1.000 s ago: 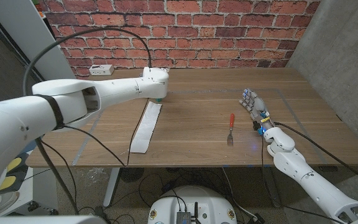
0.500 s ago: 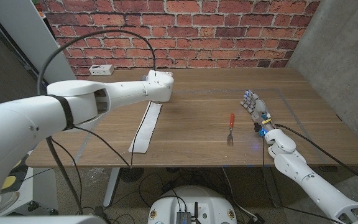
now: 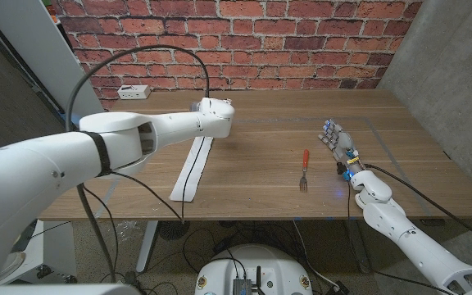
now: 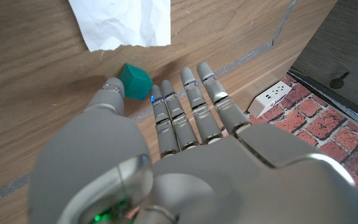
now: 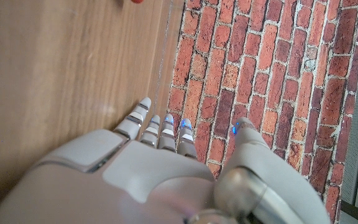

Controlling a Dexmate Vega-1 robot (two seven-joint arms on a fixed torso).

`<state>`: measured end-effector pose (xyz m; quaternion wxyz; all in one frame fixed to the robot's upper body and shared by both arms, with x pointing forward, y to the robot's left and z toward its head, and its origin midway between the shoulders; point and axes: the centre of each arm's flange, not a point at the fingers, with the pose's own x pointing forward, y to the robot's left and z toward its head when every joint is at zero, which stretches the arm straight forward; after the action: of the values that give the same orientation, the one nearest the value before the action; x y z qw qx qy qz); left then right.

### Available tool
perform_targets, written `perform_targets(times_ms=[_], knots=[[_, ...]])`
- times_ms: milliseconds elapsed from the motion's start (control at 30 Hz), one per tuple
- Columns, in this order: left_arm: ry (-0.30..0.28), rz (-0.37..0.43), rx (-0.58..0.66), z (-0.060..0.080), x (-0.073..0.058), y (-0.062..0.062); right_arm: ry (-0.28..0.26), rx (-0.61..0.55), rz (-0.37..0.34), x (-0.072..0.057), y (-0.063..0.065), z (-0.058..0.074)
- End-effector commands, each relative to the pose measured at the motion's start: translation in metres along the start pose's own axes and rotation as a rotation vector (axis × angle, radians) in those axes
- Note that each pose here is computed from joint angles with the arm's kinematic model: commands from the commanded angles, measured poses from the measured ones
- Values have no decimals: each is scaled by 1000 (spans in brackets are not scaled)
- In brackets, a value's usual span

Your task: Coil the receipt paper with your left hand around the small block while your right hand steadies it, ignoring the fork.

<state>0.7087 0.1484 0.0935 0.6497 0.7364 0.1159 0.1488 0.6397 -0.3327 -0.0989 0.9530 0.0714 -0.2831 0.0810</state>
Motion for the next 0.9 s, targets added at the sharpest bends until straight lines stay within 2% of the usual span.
perform_targets(times_ms=[33,367,733,900], knots=[[39,-3,31,11,8,-14,12,-10,-8,-2,-4,-1],[51,-13,50,15,16,-25,16,-18,-16,-2,-4,1],[86,67,60,9,12,-23,16,-29,-11,4,0,4],[94,129,55,4,7,-22,14,-31,-6,7,2,5]])
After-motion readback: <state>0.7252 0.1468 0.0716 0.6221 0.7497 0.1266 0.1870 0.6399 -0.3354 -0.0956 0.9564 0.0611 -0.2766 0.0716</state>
